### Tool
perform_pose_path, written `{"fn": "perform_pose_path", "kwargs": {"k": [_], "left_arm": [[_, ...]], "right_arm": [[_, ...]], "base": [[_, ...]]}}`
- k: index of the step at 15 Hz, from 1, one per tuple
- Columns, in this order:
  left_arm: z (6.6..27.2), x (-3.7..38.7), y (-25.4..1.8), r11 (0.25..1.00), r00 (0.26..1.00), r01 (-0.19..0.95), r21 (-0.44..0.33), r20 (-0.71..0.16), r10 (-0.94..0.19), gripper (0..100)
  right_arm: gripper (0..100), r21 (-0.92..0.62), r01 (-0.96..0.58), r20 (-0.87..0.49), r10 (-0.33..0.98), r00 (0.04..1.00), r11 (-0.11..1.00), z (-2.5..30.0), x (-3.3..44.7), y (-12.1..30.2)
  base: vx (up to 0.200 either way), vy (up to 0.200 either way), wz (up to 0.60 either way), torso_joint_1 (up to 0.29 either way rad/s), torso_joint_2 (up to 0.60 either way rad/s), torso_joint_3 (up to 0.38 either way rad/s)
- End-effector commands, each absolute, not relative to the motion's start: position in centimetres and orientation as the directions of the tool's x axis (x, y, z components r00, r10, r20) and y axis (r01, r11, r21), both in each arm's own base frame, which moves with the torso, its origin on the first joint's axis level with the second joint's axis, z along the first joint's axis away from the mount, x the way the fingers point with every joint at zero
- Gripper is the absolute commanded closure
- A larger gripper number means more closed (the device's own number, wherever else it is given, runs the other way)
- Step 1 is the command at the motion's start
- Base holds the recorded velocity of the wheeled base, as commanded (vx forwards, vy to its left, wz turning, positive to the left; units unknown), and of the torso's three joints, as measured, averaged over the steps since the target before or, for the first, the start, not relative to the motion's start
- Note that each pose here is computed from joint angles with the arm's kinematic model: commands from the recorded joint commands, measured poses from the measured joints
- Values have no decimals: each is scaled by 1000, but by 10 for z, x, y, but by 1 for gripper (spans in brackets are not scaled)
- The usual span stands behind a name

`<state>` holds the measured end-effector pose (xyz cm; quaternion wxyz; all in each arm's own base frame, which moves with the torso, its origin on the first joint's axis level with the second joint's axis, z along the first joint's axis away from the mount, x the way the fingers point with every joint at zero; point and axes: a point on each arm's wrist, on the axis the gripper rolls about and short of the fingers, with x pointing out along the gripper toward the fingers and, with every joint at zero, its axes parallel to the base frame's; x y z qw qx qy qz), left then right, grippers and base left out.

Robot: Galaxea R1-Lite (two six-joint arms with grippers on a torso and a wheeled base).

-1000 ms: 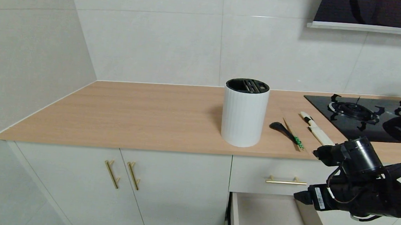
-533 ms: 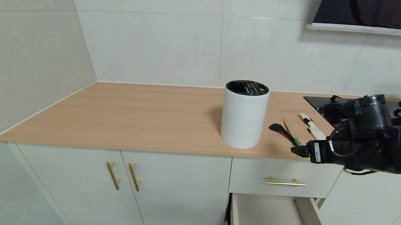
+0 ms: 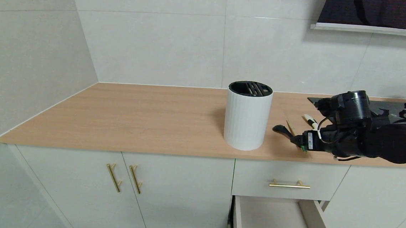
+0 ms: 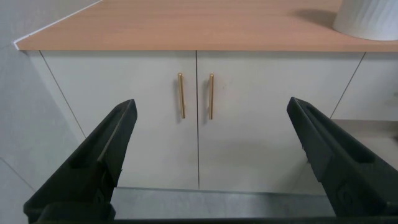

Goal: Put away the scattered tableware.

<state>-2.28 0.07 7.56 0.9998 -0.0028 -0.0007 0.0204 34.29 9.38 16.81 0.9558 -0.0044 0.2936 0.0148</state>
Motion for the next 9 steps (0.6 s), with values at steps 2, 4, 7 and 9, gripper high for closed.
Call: {"fn": "perform_pose_path", "kwargs": {"k": [2,4,7,9], "left_arm": [[76,-23,1,999,999,-41,-6,0,41,0],[76,-23,1,999,999,-41,-6,2,41,0],[76,-23,1,999,999,-41,-6,0,41,0],[76,-23,1,999,999,-41,-6,0,41,0]], "right_arm": [[0,-16,13,-574,-20,819,1000,142,361,95],[0,-27,32,-577,-41,816,999,133,367,92],[0,-33,35,-588,-48,807,999,124,372,92],[0,-26,41,-575,-49,816,999,124,374,91]], "base": [[0,0,0,0,0,0],[0,0,0,0,0,0],[0,0,0,0,0,0],[0,0,0,0,0,0]]}}
